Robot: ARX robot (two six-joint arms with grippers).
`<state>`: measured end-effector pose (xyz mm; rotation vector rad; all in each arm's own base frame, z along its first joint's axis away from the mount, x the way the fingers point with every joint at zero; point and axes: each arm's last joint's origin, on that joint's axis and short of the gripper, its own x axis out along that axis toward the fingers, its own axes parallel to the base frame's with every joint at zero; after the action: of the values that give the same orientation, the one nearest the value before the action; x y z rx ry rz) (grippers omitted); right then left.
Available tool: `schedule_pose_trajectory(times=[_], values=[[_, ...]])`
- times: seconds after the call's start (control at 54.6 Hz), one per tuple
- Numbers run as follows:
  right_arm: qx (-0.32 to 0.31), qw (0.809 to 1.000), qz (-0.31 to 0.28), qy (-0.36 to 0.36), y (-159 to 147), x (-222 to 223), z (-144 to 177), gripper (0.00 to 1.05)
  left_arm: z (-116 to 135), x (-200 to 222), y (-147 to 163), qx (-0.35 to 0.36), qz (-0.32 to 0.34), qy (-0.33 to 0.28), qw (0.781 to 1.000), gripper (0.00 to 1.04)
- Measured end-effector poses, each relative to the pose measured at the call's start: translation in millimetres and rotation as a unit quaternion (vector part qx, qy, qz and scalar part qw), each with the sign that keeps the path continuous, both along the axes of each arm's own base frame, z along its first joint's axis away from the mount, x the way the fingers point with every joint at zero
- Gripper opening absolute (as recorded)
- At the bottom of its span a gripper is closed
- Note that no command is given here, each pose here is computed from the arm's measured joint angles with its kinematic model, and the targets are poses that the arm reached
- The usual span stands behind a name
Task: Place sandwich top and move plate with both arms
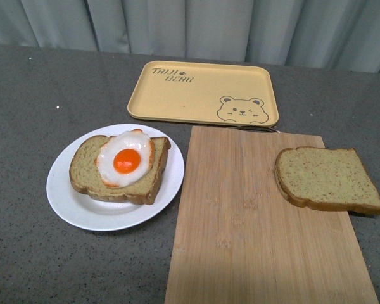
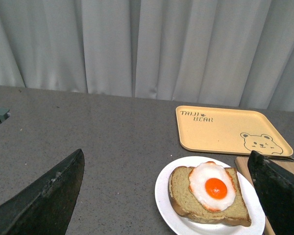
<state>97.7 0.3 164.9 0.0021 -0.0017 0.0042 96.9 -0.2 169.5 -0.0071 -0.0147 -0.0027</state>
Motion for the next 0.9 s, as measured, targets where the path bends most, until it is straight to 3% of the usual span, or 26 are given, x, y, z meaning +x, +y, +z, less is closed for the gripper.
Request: schedule_pose_trajectory(times=[0.256, 0.348, 0.439, 0.586, 0.677, 0.897], values=[[-0.005, 1.0, -0.007, 0.0, -0.1, 0.1, 0.0, 0.95, 0.0, 0.0, 0.0, 0.0, 0.0, 0.0, 1.0, 0.98], [-0.068, 0.989, -0.13, 0.031, -1.0, 4.7, -0.8, 0.95, 0.0, 0.0, 0.0, 0.0, 0.001, 0.0, 1.0, 0.98], [-0.095, 0.977, -0.174, 0.076, -5.9, 13.7, -5.4, 0.95, 0.0, 0.0, 0.0, 0.0, 0.0, 0.0, 1.0, 0.98], [-0.073, 0.977, -0.138, 0.145, -17.1, 40.6, -6.6, 0.95, 0.0, 0.0, 0.0, 0.0, 0.0, 0.0, 1.0, 0.98], [-0.006, 0.973, -0.09, 0.212, -26.8, 65.0, -8.9, 0.95, 0.0, 0.0, 0.0, 0.0, 0.0, 0.0, 1.0, 0.98], [0.085, 0.942, -0.036, 0.323, -49.9, 118.2, -28.0, 0.95, 0.0, 0.0, 0.0, 0.0, 0.0, 0.0, 1.0, 0.98]])
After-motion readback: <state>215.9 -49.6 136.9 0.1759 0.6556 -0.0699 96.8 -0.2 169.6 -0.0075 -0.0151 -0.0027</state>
